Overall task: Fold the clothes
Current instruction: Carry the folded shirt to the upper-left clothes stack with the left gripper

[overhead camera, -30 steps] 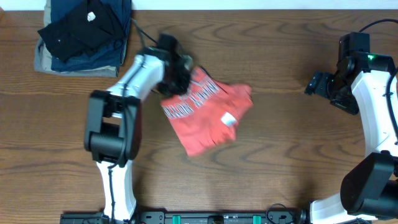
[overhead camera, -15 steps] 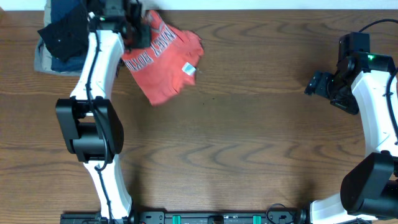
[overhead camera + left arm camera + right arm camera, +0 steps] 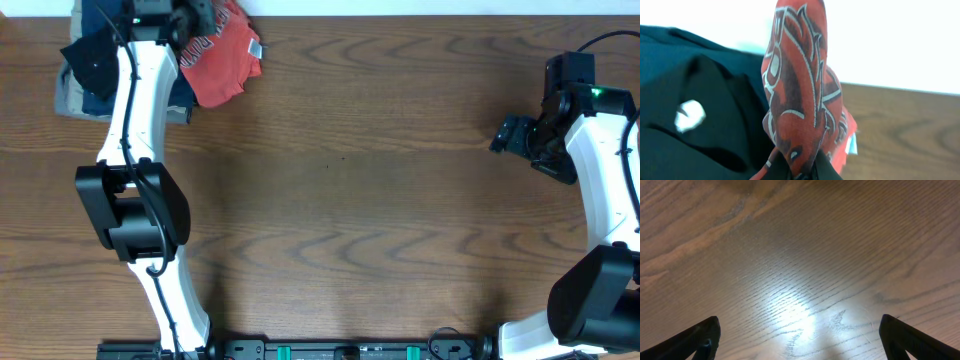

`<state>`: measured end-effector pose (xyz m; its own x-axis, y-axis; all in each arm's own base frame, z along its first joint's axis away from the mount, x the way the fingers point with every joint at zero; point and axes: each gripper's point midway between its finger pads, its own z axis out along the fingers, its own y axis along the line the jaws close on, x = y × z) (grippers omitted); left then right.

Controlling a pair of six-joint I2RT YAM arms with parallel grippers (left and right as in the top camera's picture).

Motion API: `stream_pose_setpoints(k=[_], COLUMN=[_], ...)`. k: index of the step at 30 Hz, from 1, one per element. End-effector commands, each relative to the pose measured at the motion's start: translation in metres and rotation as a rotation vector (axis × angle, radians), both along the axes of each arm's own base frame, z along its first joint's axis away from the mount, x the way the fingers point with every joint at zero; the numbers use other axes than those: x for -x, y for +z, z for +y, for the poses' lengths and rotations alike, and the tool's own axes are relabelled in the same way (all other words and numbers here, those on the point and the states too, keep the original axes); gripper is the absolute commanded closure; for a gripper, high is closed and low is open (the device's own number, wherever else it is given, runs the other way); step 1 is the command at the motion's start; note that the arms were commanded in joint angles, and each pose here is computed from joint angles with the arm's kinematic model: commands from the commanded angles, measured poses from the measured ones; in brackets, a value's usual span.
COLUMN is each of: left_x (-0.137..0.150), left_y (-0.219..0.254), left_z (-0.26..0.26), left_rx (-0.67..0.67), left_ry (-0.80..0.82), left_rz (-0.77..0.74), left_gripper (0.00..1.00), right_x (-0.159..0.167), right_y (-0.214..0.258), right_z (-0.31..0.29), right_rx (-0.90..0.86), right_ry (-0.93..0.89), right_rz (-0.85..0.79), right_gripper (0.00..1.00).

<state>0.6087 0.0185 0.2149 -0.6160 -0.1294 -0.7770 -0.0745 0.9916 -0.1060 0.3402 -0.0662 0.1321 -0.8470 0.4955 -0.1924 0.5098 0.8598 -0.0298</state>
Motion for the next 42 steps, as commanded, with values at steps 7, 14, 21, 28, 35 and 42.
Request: stream_pose_setpoints(k=[7,14,21,28,35,42], left_x=[-0.014,-0.007,0.001,0.010,0.022,0.036], left_y=[0.035,0.038,0.038,0.021,-0.014,-0.063], left_z=[0.053,0.108,0.143,0.176,0.222,0.259], left_rx=[-0.003,0.036,0.046,0.013,-0.066,-0.070], left_ry=[0.147,0.332,0.408,0.493,0.638,0.697], left_rz=[-0.137,-0.160,-0.165,-0.135,-0.076,0.022], left_gripper=[0.94,0.94,0.94,0.94,0.91,0.77], right_x=[-0.002,-0.002,-0.002,-0.002,-0.002,-0.002], right_y=[0.005,0.005,0.005,0.005,0.005,0.005], right_z=[0.000,0.000,0.000,0.000,0.000,0.000], right_rx=[0.003,0.003,0.003,0.003,0.004,0.004], right_ry=[0.008,0.008,0.008,0.008,0.008,0.008], right_rz=[-0.016,-0.016,-0.016,-0.016,-0.016,-0.016], right_gripper=[0.01,0.01,0.01,0.01,0.01,0.01])
